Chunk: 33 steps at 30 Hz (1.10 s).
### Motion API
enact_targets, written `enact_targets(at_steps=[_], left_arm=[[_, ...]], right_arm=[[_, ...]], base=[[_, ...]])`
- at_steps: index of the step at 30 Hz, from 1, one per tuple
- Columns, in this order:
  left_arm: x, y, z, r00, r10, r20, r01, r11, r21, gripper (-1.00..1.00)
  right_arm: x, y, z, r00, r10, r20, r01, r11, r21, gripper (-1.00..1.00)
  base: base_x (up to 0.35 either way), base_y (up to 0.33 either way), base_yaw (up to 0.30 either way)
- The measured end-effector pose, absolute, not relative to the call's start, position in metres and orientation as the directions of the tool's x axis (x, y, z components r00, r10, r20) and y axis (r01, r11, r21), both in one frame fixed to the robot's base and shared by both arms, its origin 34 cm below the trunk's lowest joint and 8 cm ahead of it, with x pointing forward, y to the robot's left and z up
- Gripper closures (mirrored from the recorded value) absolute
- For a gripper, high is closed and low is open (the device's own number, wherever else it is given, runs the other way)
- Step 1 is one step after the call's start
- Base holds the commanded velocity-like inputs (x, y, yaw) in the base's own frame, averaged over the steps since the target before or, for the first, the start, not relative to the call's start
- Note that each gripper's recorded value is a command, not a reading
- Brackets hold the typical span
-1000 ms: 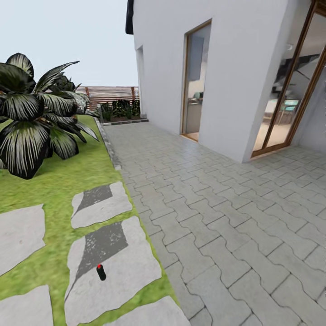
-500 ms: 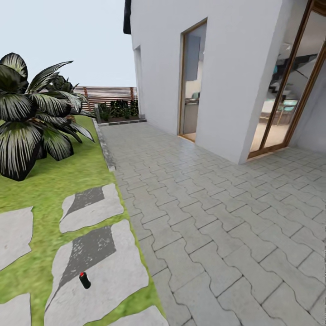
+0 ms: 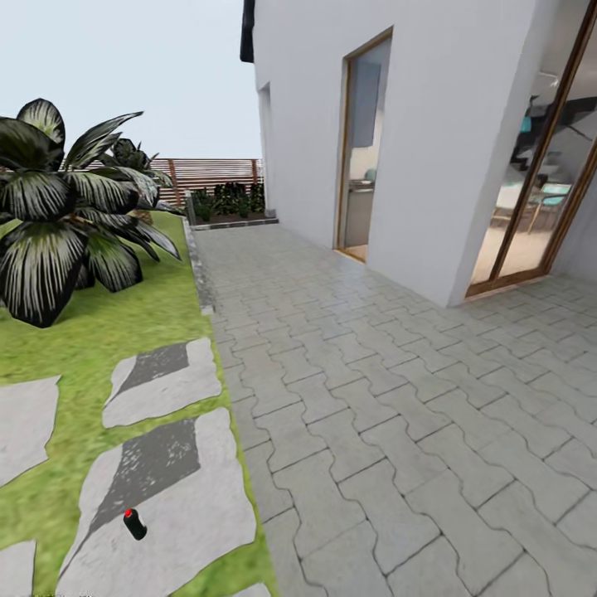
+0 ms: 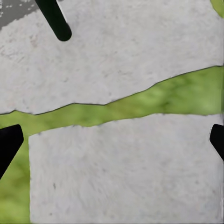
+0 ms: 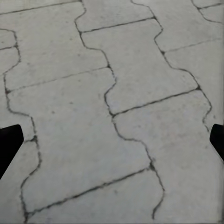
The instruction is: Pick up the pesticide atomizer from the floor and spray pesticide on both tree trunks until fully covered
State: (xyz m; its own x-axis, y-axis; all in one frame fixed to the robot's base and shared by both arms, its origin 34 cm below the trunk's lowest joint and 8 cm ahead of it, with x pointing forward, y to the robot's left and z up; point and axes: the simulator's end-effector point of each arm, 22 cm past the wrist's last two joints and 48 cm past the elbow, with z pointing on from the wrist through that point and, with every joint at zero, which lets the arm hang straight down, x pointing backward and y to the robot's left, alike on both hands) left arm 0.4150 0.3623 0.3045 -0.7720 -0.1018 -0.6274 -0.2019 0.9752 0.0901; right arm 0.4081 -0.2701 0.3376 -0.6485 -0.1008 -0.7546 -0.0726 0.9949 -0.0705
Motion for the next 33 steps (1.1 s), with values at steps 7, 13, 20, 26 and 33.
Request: enact_targets(at_steps=[7, 13, 20, 26, 33], left_arm=[[0.4147, 0.3625, 0.3044, -0.772, -0.102, -0.627, -0.202, 0.975, 0.09, -1.0], [0.4143, 0.3625, 0.3043, -0.773, -0.102, -0.627, -0.202, 0.975, 0.091, -1.0], [0.4145, 0.3625, 0.3044, -0.772, -0.102, -0.627, -0.202, 0.975, 0.091, -1.0], [0.4146, 0.3623, 0.3043, -0.772, -0.102, -0.627, -0.201, 0.975, 0.09, -1.0], [0.4143, 0.3624, 0.3043, -0.773, -0.102, -0.627, -0.202, 0.975, 0.09, -1.0]], right_arm=[[0.4081, -0.2701, 0.3376, -0.648, -0.101, -0.755, -0.073, 0.995, -0.07, -1.0], [0.408, -0.2701, 0.3375, -0.649, -0.101, -0.754, -0.073, 0.995, -0.07, -1.0], [0.4081, -0.2701, 0.3376, -0.648, -0.101, -0.755, -0.073, 0.995, -0.07, -1.0], [0.4077, -0.2702, 0.3373, -0.649, -0.101, -0.754, -0.073, 0.995, -0.07, -1.0], [0.4075, -0.2702, 0.3372, -0.65, -0.101, -0.754, -0.073, 0.995, -0.07, -1.0]], base=[[0.188, -0.255, 0.271], [0.178, -0.255, 0.275], [0.163, -0.255, 0.275], [0.149, -0.247, 0.275], [0.106, -0.182, 0.275]])
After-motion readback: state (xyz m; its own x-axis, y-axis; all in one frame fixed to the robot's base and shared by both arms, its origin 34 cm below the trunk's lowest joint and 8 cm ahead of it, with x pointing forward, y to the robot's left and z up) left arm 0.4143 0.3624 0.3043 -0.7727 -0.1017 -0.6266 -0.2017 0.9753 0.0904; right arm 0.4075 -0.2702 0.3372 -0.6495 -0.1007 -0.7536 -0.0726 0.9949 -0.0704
